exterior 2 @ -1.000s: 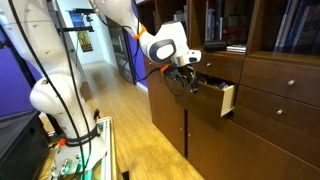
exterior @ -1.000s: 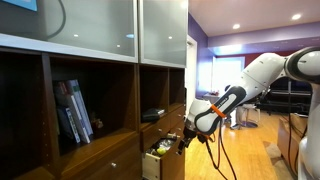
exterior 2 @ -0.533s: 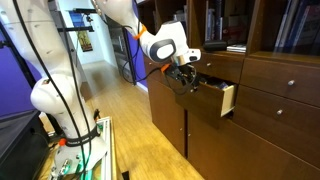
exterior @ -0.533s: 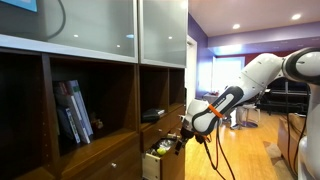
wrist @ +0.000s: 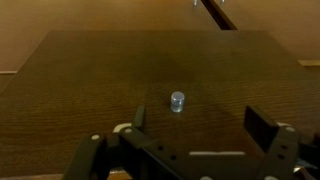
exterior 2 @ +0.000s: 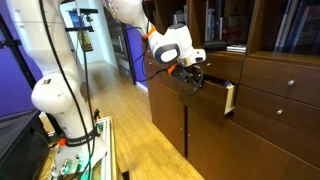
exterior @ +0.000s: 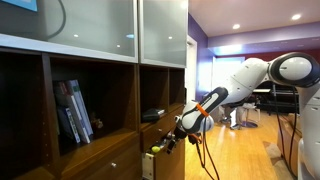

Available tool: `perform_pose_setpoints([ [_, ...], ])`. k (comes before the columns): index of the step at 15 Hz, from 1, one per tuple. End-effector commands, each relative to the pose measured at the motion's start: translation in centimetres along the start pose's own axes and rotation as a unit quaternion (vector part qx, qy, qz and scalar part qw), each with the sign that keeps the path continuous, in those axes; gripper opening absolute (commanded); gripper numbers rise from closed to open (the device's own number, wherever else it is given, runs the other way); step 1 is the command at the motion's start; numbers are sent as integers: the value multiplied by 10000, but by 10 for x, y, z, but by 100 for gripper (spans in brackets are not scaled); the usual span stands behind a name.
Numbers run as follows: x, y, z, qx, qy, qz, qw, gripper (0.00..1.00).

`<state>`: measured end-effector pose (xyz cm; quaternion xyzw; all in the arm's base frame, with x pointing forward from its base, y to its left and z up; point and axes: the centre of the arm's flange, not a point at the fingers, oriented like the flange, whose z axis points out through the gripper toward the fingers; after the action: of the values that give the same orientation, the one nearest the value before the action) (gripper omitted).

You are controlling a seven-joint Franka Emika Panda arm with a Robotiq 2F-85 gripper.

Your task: Close the opened middle cabinet drawer

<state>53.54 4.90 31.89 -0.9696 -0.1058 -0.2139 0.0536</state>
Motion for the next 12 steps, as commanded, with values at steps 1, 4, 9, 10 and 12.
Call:
perform_pose_setpoints([
  [1,19,7,23,185,427,33,9989,100],
  [4,28,8,33,297,696,108,9971,100],
  [9,41,9,45,485,1118,127,9925,100],
  [10,44,8,47,514,1195,115,9914,100],
  [12,45,9,52,590,1282,152,9899,100],
])
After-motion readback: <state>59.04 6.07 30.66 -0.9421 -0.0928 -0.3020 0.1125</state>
